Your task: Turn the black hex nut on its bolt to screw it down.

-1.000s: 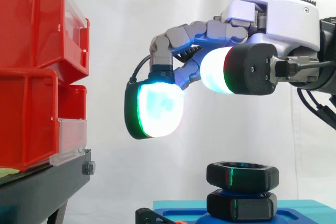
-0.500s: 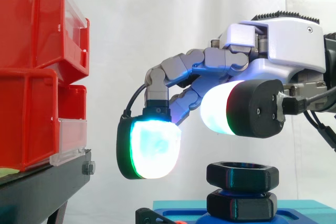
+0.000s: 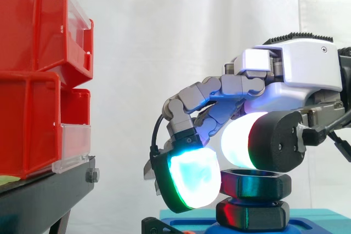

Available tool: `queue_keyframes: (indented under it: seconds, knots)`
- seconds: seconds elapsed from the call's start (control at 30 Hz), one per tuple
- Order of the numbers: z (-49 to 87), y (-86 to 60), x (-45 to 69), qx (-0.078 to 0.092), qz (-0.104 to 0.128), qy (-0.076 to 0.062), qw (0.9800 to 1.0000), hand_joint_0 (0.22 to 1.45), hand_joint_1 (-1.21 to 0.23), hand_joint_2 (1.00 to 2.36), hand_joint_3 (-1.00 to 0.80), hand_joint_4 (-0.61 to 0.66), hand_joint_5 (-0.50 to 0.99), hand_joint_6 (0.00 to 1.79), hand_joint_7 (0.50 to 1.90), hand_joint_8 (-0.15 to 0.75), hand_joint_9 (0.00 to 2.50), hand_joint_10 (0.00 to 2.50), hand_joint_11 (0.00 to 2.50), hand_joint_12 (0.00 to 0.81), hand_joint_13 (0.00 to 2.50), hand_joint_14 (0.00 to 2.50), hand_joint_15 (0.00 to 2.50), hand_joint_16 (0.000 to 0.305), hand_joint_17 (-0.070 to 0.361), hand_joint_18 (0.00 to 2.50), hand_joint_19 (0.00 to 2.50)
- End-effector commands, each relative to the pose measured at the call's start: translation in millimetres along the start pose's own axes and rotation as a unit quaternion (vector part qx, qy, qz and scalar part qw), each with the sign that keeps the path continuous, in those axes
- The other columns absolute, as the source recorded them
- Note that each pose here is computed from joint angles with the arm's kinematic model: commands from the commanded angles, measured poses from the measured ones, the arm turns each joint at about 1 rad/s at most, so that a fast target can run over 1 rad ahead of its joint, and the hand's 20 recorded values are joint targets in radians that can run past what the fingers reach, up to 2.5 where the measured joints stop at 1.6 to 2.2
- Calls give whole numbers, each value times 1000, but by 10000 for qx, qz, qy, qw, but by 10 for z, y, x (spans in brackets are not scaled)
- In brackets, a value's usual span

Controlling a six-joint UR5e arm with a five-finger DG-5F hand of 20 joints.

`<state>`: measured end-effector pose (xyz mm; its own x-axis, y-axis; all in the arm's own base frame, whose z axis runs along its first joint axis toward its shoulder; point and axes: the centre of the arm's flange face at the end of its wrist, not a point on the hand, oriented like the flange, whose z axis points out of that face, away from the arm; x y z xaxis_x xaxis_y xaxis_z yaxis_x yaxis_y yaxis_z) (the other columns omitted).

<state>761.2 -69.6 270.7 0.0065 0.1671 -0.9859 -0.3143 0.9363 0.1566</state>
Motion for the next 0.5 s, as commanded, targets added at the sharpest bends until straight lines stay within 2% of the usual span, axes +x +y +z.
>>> queue_keyframes:
  seconds: [0.0, 0.2, 0.3, 0.47]
  knots:
    - [-15, -36, -13, -21, -9, -21, 10000, 537, -331, 1000, -500, 92, 20, 504, 1442, 278, 835, 8, 213, 330, 634, 8, 180, 46, 103, 513, 568]
    - [-35, -77, -24, -46, -16, -31, 10000, 538, -333, 1000, -500, 107, 25, 503, 1492, 285, 859, 9, 228, 330, 639, 8, 182, 45, 102, 511, 569]
    - [-90, -196, -59, -103, -44, -85, 9999, 538, -333, 1000, -500, 112, 26, 502, 1498, 284, 867, 8, 224, 330, 639, 8, 182, 45, 102, 510, 570]
    - [-174, -346, -91, -113, -60, -95, 9999, 537, -332, 1000, -500, 115, 27, 502, 1508, 284, 875, 9, 230, 329, 641, 8, 179, 45, 102, 510, 578]
